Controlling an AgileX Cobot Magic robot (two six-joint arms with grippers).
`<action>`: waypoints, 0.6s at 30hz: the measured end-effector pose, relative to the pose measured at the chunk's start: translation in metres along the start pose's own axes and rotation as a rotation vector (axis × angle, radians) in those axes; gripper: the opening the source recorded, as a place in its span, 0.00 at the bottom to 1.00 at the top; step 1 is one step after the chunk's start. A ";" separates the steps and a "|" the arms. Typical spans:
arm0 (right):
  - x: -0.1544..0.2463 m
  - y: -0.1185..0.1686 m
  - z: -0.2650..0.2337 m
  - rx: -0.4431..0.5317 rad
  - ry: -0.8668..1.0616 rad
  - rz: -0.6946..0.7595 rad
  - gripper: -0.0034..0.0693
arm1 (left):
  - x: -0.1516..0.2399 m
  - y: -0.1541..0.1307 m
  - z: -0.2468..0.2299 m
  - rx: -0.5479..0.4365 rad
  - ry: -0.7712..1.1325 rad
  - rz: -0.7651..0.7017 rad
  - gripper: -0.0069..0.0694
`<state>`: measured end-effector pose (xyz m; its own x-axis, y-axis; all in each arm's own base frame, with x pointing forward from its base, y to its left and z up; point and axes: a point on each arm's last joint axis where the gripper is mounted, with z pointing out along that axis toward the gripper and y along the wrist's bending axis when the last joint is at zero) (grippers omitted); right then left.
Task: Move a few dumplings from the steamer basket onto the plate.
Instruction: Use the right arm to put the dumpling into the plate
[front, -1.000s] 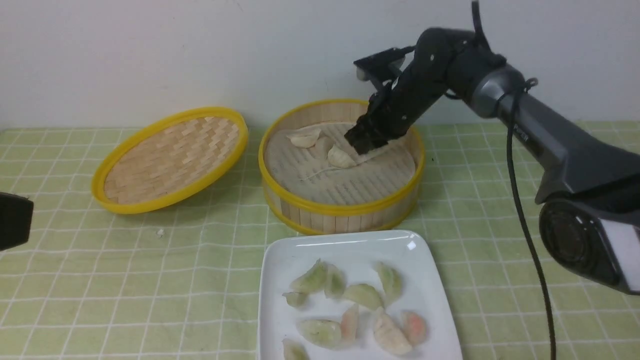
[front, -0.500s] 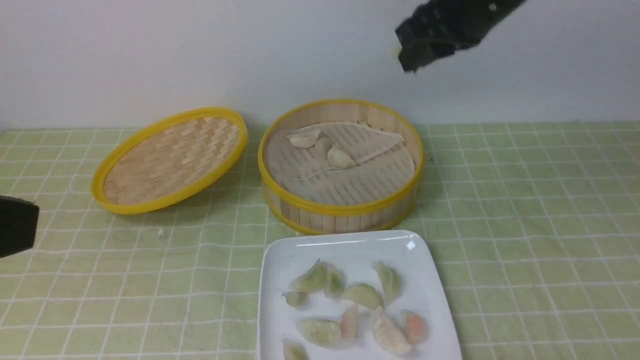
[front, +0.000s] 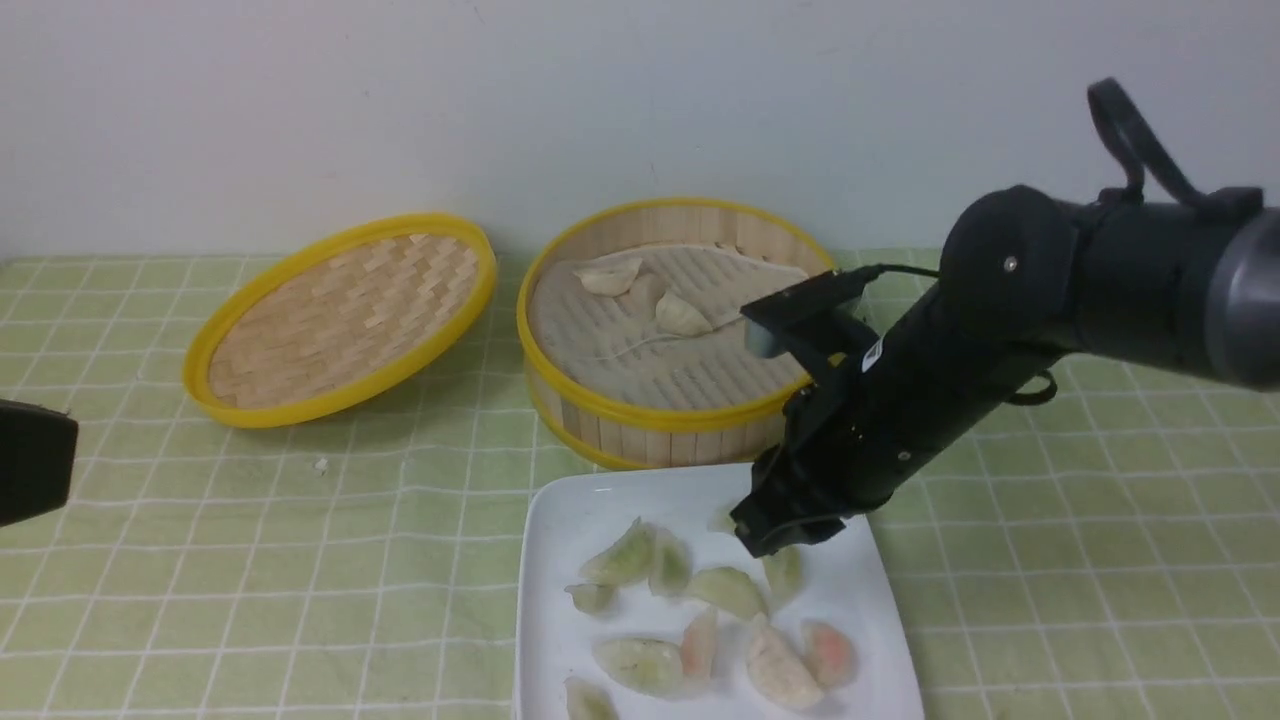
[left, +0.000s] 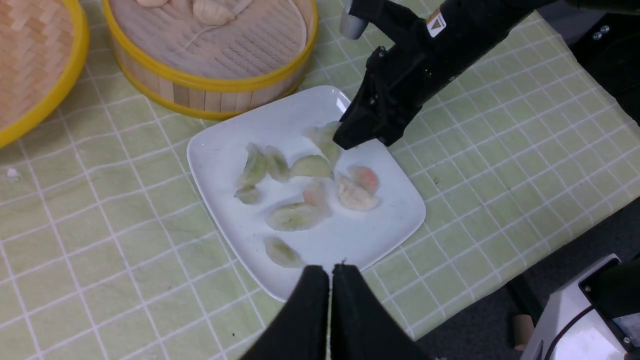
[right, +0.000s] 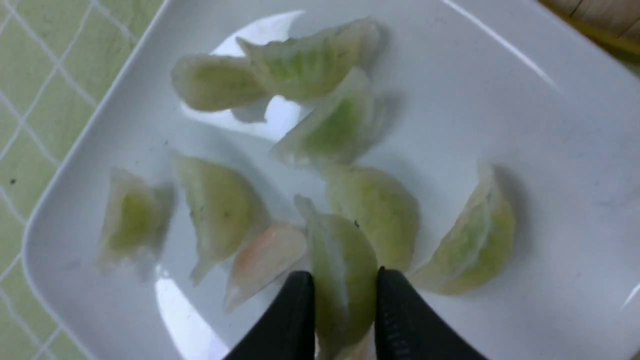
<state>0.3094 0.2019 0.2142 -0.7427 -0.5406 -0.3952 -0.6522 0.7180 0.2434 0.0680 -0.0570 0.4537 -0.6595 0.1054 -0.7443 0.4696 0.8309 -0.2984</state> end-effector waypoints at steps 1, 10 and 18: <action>-0.001 -0.001 0.000 0.008 -0.016 0.000 0.31 | 0.000 0.000 0.000 0.000 0.000 0.000 0.08; -0.002 0.003 -0.006 -0.017 0.036 -0.021 0.75 | 0.000 -0.002 0.000 0.025 0.003 -0.007 0.08; -0.027 0.033 -0.130 0.081 -0.084 -0.054 0.27 | 0.000 -0.002 0.000 0.024 0.003 0.013 0.08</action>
<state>0.2882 0.1834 0.3478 -0.6891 -0.5436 -0.4792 -0.6740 0.7237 0.1482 0.0667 -0.0588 0.4541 -0.6548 0.1182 -0.7465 0.4926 0.8158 -0.3029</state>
